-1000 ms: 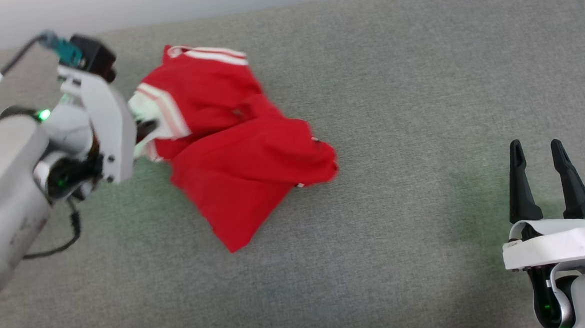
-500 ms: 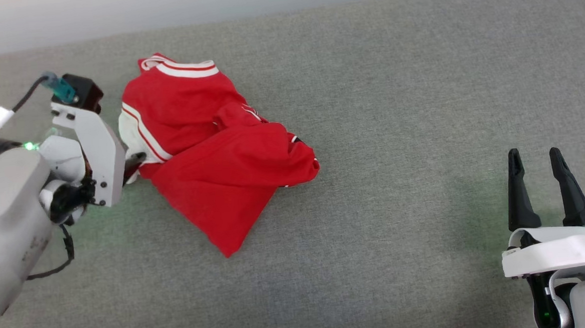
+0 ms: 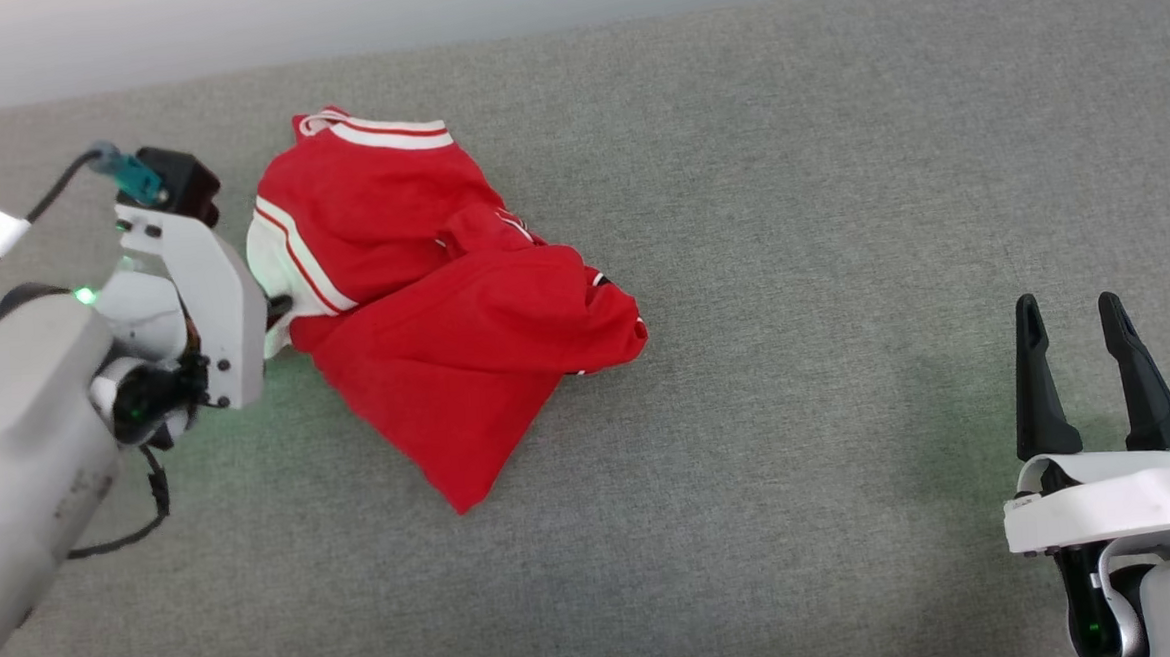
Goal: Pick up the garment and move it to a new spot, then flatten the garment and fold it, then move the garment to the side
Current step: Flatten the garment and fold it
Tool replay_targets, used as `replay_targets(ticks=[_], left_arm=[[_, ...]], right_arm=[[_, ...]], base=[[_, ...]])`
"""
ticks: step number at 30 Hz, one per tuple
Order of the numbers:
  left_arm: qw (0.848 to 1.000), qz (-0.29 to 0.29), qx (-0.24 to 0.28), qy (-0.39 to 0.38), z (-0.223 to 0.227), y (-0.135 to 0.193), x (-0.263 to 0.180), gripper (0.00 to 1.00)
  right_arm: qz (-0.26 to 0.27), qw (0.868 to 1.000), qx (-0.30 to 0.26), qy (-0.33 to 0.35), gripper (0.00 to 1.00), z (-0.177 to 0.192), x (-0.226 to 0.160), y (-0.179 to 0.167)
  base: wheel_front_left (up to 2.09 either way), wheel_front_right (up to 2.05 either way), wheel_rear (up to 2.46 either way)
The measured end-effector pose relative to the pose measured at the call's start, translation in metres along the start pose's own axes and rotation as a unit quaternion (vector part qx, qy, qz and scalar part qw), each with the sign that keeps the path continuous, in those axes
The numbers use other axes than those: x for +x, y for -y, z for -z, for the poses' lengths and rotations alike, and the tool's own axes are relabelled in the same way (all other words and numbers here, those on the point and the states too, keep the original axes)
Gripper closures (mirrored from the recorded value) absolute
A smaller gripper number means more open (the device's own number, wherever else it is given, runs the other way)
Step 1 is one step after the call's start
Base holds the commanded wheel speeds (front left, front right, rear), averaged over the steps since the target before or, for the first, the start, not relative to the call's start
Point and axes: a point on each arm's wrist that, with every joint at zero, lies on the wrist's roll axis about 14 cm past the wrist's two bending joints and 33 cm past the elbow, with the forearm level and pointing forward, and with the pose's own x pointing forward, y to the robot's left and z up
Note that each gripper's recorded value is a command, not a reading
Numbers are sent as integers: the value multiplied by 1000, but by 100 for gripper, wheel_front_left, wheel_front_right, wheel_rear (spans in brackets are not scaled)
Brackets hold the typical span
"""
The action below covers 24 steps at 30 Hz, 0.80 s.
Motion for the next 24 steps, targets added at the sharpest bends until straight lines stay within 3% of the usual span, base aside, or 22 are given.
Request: replay_targets(ticks=[10, 18, 24], left_arm=[[997, -63, 4, 46, -24, -53, -31, 100], [987, -154, 20, -28, 30, -117, -50, 100], [987, -155, -21, -26, 49, -122, -49, 100]], right_arm=[[-5, 1000, 4, -3, 0, 3, 3, -4], [-1, 1000, 1, -6, 0, 6, 3, -1], [5, 1000, -4, -5, 0, 6, 5, 3]], base=[[0, 0, 0], [0, 0, 0], [0, 0, 0]])
